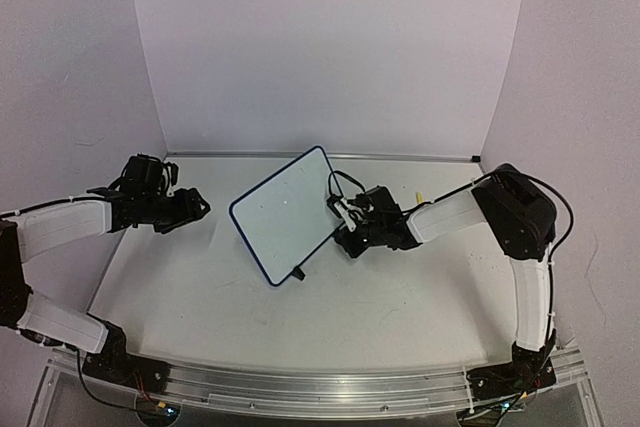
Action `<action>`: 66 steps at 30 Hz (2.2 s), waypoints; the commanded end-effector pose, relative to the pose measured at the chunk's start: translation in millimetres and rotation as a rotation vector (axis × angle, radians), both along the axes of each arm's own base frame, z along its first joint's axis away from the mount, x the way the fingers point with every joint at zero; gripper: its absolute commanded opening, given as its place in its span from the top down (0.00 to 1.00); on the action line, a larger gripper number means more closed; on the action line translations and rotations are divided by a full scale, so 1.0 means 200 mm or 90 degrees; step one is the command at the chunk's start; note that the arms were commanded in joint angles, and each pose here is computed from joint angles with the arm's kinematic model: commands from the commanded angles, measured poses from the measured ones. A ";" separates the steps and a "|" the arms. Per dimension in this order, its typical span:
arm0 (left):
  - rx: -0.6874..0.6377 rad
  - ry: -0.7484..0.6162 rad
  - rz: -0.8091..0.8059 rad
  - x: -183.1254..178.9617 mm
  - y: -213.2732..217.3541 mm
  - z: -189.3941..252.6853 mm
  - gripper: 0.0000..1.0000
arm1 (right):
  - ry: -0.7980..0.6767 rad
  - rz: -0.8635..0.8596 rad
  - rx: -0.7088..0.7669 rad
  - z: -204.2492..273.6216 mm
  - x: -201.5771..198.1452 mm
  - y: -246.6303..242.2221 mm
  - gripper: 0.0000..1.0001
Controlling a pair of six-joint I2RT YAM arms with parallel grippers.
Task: Write a sentence on the whiteboard
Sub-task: Adjust the whiteboard stand at the center of the board, then pick up the whiteboard marker from the corner of the board.
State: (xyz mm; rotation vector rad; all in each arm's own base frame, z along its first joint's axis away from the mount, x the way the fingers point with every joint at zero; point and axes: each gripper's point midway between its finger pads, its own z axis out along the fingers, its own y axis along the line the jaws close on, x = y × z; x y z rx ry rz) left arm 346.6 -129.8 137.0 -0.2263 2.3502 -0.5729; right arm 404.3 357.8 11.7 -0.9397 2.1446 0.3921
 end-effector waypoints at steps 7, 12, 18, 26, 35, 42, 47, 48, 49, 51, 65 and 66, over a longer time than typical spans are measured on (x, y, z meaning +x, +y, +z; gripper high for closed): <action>0.007 -0.028 0.001 0.04 0.01 0.07 0.25 | -0.043 -0.311 -0.025 0.15 0.10 -0.38 1.00; 0.003 -0.027 -0.002 0.04 0.01 0.06 0.25 | -0.032 -0.382 -0.029 0.11 0.10 -0.46 1.00; 0.006 -0.036 0.013 0.03 0.03 0.07 0.20 | -0.014 -0.407 -0.019 0.08 0.09 -0.47 1.00; 0.013 -0.079 0.024 0.00 0.07 0.16 0.01 | 0.008 -0.353 0.016 0.14 0.03 -0.41 0.48; 0.093 -0.141 0.042 -0.05 0.18 0.38 0.00 | 0.016 -0.315 0.076 0.45 -0.15 -0.47 0.18; 0.144 -0.180 -0.034 -0.02 0.14 0.71 0.00 | 0.062 -0.383 0.095 0.61 -0.13 -0.78 0.17; 0.146 -0.197 -0.139 0.06 0.00 0.86 0.01 | 0.120 -0.429 0.099 0.60 -0.05 -1.00 0.22; 0.150 -0.201 -0.150 0.08 -0.01 0.87 0.01 | 0.129 -0.438 0.096 0.59 -0.03 -1.03 0.23; 0.154 -0.210 -0.164 0.09 -0.02 0.86 0.00 | 0.141 -0.442 0.086 0.57 -0.01 -1.06 0.24; 0.151 -0.233 -0.205 0.09 -0.07 0.82 0.00 | 0.161 -0.451 0.063 0.53 0.04 -1.09 0.27; 0.076 -0.227 -0.286 0.03 -0.20 0.68 0.01 | 0.246 -0.451 -0.042 0.20 0.28 -1.13 0.50; 0.072 -0.221 -0.289 0.03 -0.21 0.67 0.01 | 0.250 -0.451 -0.049 0.18 0.29 -1.14 0.52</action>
